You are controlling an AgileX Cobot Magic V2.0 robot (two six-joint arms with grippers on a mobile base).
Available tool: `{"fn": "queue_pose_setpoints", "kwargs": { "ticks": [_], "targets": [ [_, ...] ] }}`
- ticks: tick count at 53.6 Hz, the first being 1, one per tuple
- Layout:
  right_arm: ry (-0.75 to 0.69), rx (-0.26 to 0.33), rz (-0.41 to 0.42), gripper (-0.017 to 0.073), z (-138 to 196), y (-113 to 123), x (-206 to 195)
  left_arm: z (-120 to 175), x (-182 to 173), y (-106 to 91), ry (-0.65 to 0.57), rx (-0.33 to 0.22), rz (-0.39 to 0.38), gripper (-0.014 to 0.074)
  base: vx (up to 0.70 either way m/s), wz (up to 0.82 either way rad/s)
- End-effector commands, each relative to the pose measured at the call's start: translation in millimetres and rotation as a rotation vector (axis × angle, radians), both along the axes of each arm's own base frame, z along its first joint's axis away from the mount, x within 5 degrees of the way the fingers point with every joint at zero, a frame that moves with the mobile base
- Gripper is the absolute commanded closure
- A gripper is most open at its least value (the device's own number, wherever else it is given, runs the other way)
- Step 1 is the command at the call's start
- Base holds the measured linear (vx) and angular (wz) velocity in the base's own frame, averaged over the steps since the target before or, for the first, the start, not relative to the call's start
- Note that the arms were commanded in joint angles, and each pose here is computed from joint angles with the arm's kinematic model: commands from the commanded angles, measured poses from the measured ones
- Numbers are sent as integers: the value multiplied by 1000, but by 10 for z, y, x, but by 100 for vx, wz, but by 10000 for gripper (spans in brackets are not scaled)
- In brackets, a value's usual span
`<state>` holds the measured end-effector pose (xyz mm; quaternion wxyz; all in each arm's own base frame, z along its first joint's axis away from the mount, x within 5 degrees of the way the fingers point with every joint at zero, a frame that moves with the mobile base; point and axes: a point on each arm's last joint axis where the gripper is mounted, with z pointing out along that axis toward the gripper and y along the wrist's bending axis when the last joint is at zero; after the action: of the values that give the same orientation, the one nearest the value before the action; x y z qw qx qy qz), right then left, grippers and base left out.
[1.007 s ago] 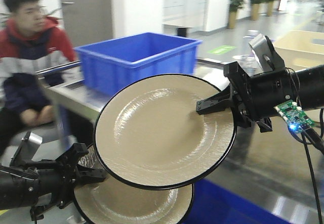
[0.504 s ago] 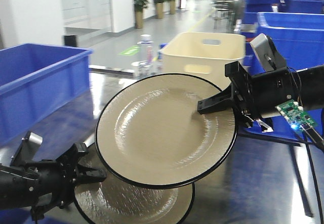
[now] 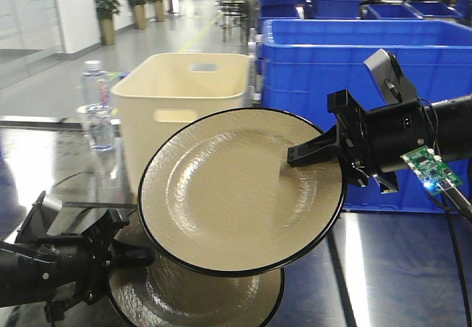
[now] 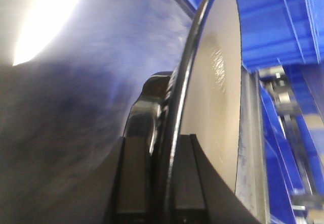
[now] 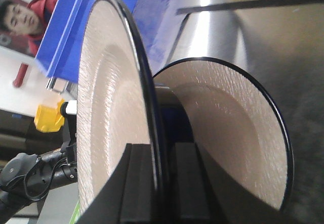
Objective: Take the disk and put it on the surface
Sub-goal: 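Hold both plates while the base drives to the steel table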
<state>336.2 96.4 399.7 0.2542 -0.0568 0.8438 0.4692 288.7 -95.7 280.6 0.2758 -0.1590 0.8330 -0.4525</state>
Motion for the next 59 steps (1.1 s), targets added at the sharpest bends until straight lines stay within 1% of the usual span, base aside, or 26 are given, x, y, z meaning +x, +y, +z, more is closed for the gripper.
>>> {"fn": "queue_pose_setpoints", "kwargs": {
  "ticks": [1,22,59],
  "targets": [
    [-94,137,-23,567,390,13,-139,266,-27,-33,-45,-111,8,592,14,-42],
    [-94,137,-23,567,390,13,-139,266,-27,-33,-45,-111,8,592,9,-26],
    [-94,136,-23,567,389,13,-138,266,-28,-34,-46,-110,7,592,0,-1]
  ]
}}
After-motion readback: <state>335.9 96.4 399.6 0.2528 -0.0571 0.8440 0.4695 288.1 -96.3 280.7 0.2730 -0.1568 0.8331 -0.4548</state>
